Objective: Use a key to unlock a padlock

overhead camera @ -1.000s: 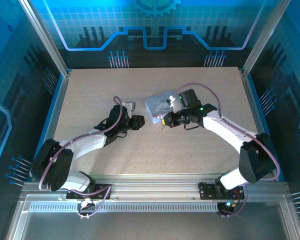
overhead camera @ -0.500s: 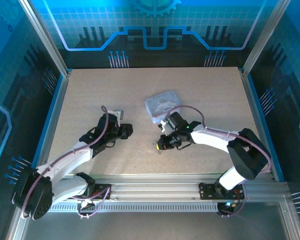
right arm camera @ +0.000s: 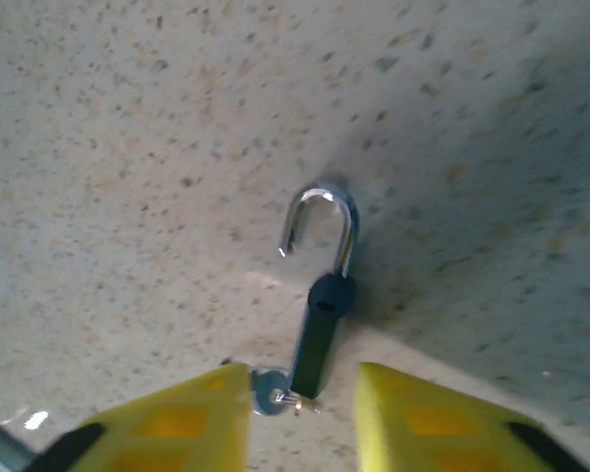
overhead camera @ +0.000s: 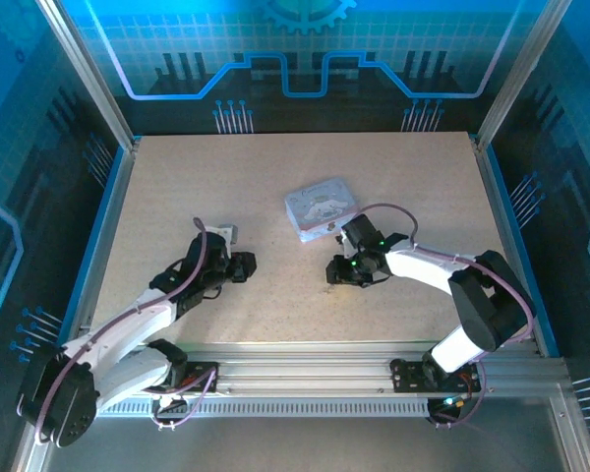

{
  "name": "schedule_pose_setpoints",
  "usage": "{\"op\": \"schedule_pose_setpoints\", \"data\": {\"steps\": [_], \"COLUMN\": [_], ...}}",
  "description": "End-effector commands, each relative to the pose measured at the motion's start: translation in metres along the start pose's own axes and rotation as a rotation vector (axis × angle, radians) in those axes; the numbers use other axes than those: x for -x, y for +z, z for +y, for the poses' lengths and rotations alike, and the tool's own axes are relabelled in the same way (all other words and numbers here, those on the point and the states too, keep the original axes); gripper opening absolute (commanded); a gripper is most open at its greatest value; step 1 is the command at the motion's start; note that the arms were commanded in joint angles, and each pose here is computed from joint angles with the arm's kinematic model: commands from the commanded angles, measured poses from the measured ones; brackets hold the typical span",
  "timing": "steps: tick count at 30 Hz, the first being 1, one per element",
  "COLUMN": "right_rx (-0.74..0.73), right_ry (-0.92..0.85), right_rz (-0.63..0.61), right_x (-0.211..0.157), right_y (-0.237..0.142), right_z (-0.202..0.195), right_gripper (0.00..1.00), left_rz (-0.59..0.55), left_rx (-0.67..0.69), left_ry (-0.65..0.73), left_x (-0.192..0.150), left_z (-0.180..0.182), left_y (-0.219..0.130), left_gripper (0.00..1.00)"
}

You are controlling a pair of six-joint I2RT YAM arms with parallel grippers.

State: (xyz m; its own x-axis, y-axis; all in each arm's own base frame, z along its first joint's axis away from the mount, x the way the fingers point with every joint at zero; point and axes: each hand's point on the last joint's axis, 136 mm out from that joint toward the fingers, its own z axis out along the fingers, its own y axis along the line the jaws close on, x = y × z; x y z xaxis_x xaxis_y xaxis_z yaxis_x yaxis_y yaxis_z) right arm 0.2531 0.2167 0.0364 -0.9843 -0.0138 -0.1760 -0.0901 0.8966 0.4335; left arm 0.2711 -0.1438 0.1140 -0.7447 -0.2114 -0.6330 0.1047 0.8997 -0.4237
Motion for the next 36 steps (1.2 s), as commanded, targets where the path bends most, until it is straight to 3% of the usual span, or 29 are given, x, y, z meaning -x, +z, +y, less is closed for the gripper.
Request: {"op": "schedule_pose_setpoints", "data": {"steps": [1, 7, 9, 10, 12, 16, 20, 22, 27, 32, 36], "right_rx": [-0.078, -0.14, -0.166, -0.183, -0.209, -0.286, -0.396, -0.449, -0.513, -0.43, -0.467], "right_ry": [0.027, -0.006, -0.018, -0.018, -0.023, -0.034, -0.078, -0.111, -0.114, 0.014, -0.043], "right_rz": [-0.01, -0.09, -0.146, -0.18, -0.285, -0.507, -0.718, -0.8, -0.888, -0.963, -1.049], "right_x": [0.006, 0.018, 0.025, 0.028, 0.046, 0.073, 0.1, 0.114, 0.131, 0.137, 0.141], "right_y": [-0.005, -0.039, -0.059, -0.071, -0.102, -0.161, -0.21, -0.225, -0.217, -0.194, -0.189], "right_z": [-0.018, -0.026, -0.031, -0.035, -0.038, -0.055, -0.073, -0.081, -0.117, -0.155, -0.167], "right_gripper": [0.45, 0.61, 0.67, 0.78, 0.89, 0.99, 1.0, 1.0, 1.0, 1.0, 1.0], "left_rz": [0.003, -0.02, -0.03, -0.034, -0.035, -0.028, -0.079, -0.122, -0.227, -0.301, -0.422], "left_rx": [0.034, 0.064, 0.085, 0.108, 0.153, 0.211, 0.226, 0.236, 0.246, 0.291, 0.371], "left_ry": [-0.007, 0.033, 0.056, 0.065, 0.087, 0.12, 0.121, 0.075, -0.018, 0.108, 0.131], "left_x": [-0.004, 0.003, 0.009, 0.013, 0.022, 0.048, 0.085, 0.103, 0.13, 0.127, 0.122], "left_z": [0.009, 0.012, 0.015, 0.019, 0.026, 0.04, 0.053, 0.065, 0.105, 0.13, 0.148], "left_y": [-0.005, -0.015, -0.019, -0.02, -0.023, -0.024, -0.024, -0.024, -0.019, -0.002, -0.008], "left_gripper": [0.37, 0.42, 0.5, 0.55, 0.65, 0.82, 0.99, 0.99, 0.99, 0.99, 0.99]}}
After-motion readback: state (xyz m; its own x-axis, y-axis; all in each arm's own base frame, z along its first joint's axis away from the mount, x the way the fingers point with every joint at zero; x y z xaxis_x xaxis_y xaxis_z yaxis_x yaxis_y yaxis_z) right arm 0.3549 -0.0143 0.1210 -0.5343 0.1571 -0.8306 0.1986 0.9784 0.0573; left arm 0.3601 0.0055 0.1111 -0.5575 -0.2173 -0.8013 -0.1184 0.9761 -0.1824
